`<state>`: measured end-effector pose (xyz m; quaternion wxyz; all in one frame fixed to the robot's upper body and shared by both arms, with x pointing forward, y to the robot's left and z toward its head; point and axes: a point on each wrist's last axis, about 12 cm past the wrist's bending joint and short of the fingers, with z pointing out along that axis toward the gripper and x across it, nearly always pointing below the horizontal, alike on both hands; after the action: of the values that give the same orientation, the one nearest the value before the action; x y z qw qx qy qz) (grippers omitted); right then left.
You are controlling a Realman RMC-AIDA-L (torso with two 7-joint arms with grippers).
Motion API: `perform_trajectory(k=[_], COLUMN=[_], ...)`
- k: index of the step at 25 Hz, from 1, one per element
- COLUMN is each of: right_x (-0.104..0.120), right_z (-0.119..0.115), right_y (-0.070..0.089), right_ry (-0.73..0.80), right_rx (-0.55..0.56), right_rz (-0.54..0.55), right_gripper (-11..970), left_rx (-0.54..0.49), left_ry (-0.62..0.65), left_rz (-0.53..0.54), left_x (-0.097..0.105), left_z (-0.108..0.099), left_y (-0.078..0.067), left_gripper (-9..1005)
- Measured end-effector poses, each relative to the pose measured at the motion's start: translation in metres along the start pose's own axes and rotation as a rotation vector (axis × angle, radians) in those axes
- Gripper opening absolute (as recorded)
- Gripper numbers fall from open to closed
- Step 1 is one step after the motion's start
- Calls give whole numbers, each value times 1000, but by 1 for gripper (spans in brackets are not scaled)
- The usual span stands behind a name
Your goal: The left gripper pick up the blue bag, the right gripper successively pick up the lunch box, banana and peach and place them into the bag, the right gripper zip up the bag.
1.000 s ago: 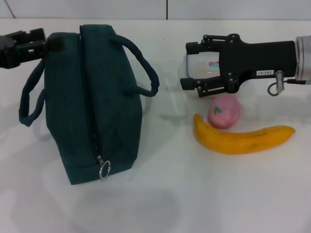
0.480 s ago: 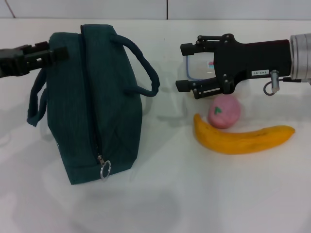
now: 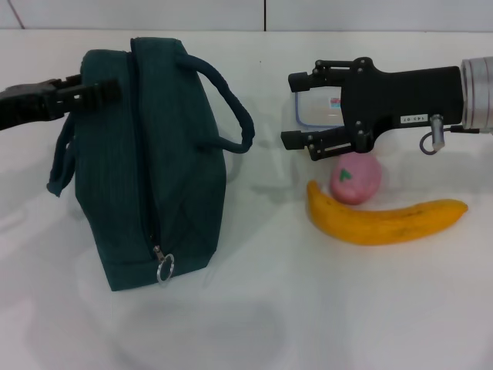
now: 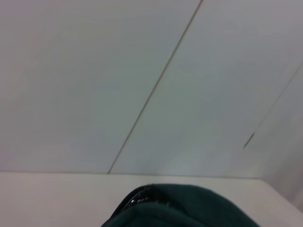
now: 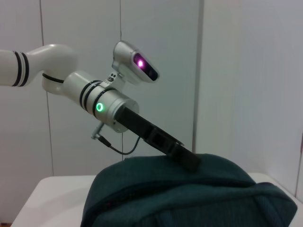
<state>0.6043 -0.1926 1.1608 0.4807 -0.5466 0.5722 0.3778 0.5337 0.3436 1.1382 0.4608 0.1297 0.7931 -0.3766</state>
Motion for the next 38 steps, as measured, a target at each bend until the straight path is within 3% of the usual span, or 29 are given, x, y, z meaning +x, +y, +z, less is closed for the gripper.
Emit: perform_trajectory(k=[13,18,25,30,31,33,38], right_x=[9,16,31,40,42,54,76], right_z=[-7,-10,-8,-12,-13,-17,-31], right_y=[4,6,23,35,36,41,51], right_ry=[13,19,-16,-97,-120,-196,-324], right_rx=[18,36,82,131,144,204,346], right_rz=[-9,3,50,116,141,220,309], right_gripper=[846,845,845,844,844,844,844], left_rx=[-26,-20,4,28,32,31,35], left_ry=[-33,-67,-68,-67,-79,-85,-69], left_rz=[-65,-97,-57,-60,-60,-51,-20], left_x=[8,6,4,2,1,1,-1], left_z=[12,18,23,20,18,16,17], left_y=[12,14,11,9,9,9,9], left_gripper=[773,550,416,402,332,192,174])
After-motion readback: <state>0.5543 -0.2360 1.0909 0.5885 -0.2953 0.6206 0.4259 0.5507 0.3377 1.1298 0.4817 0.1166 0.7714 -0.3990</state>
